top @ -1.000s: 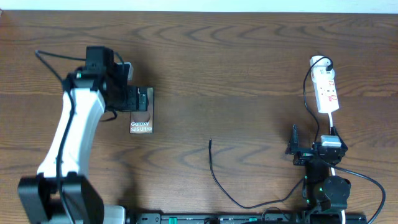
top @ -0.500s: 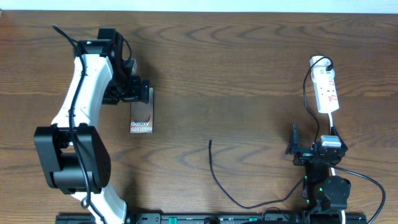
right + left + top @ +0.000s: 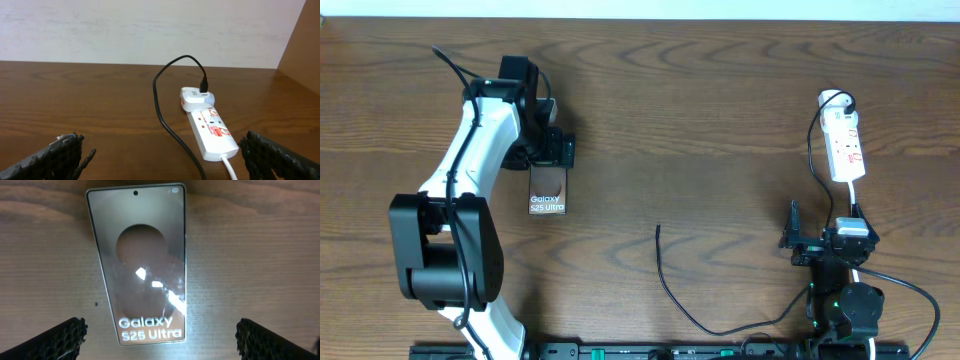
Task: Plug charger to phone and switch on socket
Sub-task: 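Move the left gripper over the silver phone and lower onto it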
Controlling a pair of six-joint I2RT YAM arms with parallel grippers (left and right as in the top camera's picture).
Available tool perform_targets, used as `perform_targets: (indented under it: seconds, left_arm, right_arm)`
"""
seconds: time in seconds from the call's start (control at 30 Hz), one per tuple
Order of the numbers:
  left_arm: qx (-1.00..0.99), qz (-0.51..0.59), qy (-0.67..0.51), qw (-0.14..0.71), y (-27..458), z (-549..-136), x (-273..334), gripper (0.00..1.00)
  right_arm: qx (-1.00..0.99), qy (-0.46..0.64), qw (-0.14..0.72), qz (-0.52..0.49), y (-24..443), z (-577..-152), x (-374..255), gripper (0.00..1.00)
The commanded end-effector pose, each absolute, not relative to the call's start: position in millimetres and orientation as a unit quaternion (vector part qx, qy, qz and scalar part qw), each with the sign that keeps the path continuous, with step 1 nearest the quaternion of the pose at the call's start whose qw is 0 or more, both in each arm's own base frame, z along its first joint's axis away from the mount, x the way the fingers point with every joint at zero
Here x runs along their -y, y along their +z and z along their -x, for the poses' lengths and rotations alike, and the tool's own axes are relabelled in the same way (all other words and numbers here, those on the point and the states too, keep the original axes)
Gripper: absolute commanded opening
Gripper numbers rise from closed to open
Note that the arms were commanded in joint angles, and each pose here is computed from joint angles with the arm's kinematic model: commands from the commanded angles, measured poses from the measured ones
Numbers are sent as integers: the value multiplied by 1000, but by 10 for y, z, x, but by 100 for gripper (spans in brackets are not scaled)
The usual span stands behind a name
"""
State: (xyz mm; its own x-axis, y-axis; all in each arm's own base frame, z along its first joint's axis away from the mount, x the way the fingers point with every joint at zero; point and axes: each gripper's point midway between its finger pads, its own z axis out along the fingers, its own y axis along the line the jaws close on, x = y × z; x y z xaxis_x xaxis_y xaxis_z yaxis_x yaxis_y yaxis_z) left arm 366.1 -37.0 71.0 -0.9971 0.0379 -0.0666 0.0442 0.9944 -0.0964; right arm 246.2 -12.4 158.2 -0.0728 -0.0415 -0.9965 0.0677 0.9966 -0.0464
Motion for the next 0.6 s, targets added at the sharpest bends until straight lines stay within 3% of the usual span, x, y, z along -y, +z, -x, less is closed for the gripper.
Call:
perform_targets:
  seconds: [0.0, 0.13, 0.57]
  left_arm:
    - [-999, -15, -41, 19, 495, -3590, 336, 98]
    - [-999, 24, 11, 20, 346, -3550, 155, 98]
    - [-1000, 19, 3, 12, 265, -3530, 208, 98]
  right_arm:
    - [-731, -45, 681, -3, 1579, -2460, 115, 99]
    - [-731, -45, 681, -3, 1579, -2460, 115, 99]
    - [-731, -45, 681, -3, 1579, -2460, 115, 99]
